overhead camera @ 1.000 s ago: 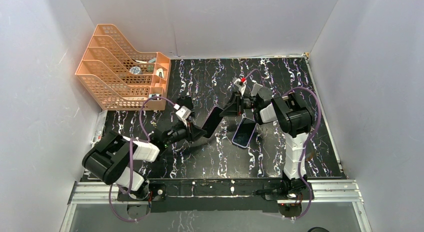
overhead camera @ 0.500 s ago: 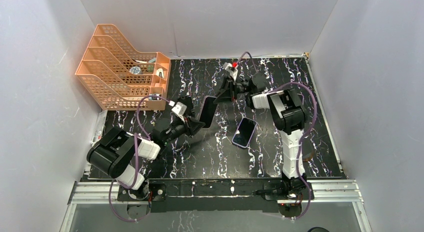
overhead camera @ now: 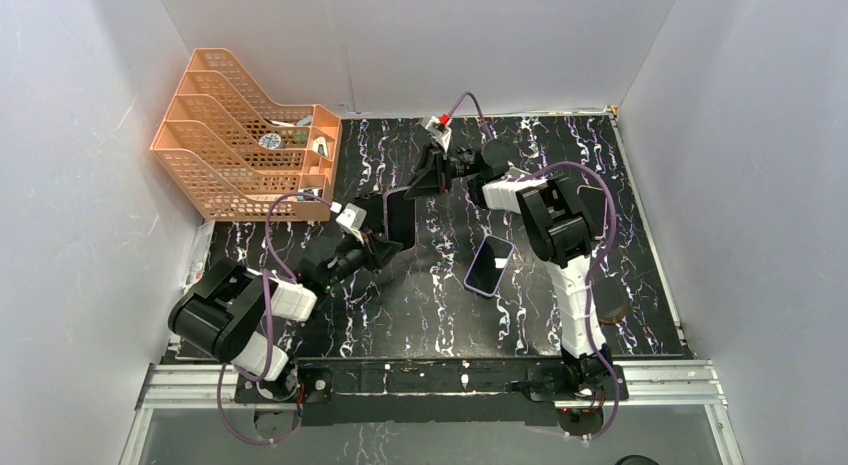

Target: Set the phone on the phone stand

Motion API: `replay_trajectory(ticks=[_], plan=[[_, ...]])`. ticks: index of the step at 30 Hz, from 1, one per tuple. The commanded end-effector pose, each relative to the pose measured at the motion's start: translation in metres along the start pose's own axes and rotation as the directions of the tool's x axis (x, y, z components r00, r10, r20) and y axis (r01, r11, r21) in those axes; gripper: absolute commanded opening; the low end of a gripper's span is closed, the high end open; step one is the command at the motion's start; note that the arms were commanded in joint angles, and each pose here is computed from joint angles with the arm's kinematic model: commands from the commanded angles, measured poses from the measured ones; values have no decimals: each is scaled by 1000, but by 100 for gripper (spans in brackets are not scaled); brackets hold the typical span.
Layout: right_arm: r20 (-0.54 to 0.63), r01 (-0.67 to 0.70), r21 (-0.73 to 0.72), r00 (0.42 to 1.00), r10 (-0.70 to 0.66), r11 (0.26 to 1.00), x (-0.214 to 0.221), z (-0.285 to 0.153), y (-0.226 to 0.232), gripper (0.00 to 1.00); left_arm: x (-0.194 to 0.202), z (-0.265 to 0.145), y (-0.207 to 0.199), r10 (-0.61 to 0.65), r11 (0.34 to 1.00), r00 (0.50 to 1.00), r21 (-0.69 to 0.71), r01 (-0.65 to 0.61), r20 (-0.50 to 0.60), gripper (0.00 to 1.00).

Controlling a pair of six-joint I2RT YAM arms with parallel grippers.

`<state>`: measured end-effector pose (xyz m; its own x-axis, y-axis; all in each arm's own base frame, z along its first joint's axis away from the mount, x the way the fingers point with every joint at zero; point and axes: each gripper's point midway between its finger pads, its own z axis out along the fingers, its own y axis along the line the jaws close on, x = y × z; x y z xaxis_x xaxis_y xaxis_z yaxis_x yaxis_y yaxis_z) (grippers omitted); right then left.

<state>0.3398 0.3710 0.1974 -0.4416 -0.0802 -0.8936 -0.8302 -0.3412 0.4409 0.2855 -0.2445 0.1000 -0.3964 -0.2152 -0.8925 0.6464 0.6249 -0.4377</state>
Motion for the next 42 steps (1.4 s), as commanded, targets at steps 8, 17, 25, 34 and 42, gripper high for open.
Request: replay_trajectory(ticks=[8, 17, 25, 34, 42], plan=[[148, 331, -99, 938, -315, 938, -47, 54, 50, 1, 11, 9, 11, 11, 1000, 999, -26, -13, -52, 0], [96, 277, -123, 959, -267, 953, -24, 56, 53, 50, -7, -4, 2, 58, 998, 997, 14, -58, 46, 0], [66, 260, -138, 965, -253, 956, -16, 56, 53, 53, -11, -4, 1, 64, 998, 996, 19, -65, 58, 0], [44, 237, -147, 971, -233, 960, -9, 56, 50, 6, -12, -7, 4, 63, 998, 996, 6, -63, 65, 0], [56, 276, -156, 961, -271, 948, -25, 59, 44, 1, -31, -22, 17, 46, 995, 988, -92, -33, 147, 10]])
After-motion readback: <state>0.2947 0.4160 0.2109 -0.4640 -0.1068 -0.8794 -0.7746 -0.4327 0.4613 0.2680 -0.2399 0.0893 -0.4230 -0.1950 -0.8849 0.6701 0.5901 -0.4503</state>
